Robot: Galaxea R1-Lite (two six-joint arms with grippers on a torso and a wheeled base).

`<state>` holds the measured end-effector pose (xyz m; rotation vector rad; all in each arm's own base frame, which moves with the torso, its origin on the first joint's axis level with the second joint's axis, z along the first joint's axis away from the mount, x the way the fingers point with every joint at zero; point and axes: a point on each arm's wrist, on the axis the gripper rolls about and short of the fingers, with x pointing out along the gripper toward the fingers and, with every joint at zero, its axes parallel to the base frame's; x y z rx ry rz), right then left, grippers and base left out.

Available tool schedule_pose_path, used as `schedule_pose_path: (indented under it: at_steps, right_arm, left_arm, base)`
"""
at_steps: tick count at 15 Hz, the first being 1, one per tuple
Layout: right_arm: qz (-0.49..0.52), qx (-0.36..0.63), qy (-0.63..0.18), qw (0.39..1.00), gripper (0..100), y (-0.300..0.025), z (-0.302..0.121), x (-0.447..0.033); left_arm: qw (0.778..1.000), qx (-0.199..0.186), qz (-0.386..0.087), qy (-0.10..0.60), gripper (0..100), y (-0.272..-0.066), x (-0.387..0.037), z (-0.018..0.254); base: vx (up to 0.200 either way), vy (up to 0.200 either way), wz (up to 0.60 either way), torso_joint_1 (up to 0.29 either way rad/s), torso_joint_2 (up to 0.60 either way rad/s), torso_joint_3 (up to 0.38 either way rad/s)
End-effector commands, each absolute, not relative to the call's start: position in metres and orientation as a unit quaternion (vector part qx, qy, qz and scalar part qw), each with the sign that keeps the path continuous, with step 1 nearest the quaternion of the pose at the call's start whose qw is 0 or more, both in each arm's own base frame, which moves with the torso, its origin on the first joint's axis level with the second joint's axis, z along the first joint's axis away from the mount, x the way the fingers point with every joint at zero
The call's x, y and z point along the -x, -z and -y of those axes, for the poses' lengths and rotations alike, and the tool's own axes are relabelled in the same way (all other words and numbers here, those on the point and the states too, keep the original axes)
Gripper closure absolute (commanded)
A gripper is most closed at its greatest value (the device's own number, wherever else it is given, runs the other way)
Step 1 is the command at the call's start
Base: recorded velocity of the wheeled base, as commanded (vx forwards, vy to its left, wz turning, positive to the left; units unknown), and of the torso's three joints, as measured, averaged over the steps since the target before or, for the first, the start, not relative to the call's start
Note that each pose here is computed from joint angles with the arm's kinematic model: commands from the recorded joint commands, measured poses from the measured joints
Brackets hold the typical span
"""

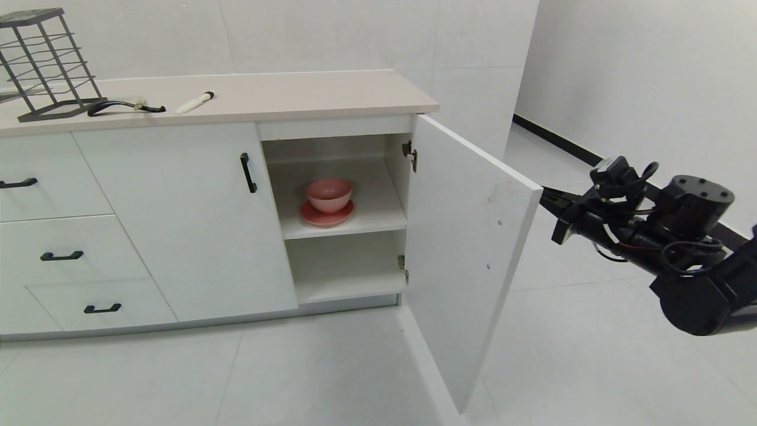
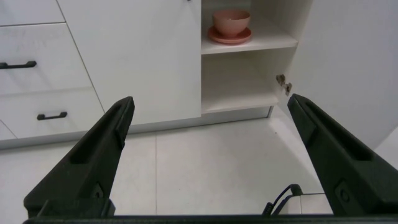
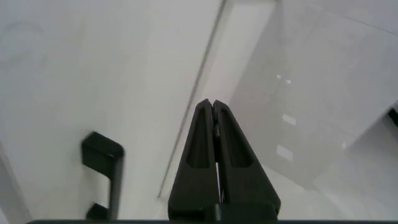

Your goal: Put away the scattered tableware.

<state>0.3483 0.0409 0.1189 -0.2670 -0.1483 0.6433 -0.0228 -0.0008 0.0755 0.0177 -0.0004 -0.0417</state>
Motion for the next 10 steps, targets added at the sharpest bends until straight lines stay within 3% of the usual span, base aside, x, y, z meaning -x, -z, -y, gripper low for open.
schedule_pose_path:
  at_steps: [1, 10]
  right_arm:
    - [0.057, 0.129, -0.334, 0.932, 100, -0.102, -0.053, -0.356]
    - [0.059, 0.131, -0.373, 0.917, 100, -0.104, -0.075, -0.337]
  left_arm:
    - [1.000, -0.009, 0.000, 0.021, 0, -0.075, 0.023, 0.001]
    - [1.000, -0.008, 0.000, 0.021, 0, -0.075, 0.023, 0.001]
  base:
    - [0.000, 0.000, 0.00, 0.000, 0.00, 0.000]
    - [0.000, 0.000, 0.00, 0.000, 0.00, 0.000]
